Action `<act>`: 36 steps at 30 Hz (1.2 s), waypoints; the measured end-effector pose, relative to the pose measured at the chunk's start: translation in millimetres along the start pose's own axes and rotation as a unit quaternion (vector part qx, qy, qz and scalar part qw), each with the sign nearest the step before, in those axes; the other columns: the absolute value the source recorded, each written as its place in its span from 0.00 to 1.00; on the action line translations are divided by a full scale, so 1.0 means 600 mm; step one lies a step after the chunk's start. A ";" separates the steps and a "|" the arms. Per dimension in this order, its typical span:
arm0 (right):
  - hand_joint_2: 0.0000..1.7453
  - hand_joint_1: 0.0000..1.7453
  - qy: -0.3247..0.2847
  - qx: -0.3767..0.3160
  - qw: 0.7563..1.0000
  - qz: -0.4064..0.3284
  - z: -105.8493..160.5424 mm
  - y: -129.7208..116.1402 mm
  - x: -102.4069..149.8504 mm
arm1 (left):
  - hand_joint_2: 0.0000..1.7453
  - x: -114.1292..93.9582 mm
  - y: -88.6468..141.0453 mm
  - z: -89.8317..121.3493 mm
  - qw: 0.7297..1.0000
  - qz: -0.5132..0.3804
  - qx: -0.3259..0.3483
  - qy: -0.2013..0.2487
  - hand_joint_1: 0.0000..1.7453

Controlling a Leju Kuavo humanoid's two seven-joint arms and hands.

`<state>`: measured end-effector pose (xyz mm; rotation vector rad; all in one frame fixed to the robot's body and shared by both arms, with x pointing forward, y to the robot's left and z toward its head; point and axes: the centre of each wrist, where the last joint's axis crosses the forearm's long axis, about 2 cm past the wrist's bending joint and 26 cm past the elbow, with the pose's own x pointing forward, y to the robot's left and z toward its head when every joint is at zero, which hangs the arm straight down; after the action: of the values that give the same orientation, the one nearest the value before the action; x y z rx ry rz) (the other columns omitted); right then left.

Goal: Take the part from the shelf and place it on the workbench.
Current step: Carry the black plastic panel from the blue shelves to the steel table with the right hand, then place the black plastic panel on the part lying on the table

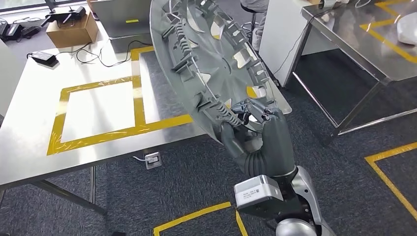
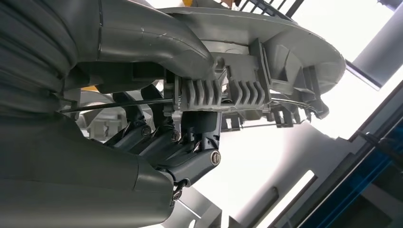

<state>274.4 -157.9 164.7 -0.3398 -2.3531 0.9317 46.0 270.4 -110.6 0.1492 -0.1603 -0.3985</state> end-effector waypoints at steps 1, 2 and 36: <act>1.00 1.00 0.000 0.000 1.000 0.000 0.000 0.000 0.000 | 1.00 0.000 0.000 0.000 1.000 0.000 0.000 0.000 0.00; 1.00 1.00 0.000 0.000 1.000 -0.001 0.000 0.000 0.000 | 1.00 0.000 0.001 0.000 1.000 0.000 0.001 0.000 0.00; 1.00 1.00 0.010 0.023 1.000 -0.015 -0.017 0.012 -0.005 | 1.00 0.003 -0.001 0.000 1.000 0.001 -0.002 -0.010 0.00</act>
<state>282.9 -148.5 164.8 -0.2935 -2.3079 0.9617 47.2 269.4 -110.5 0.1405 -0.1794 -0.3994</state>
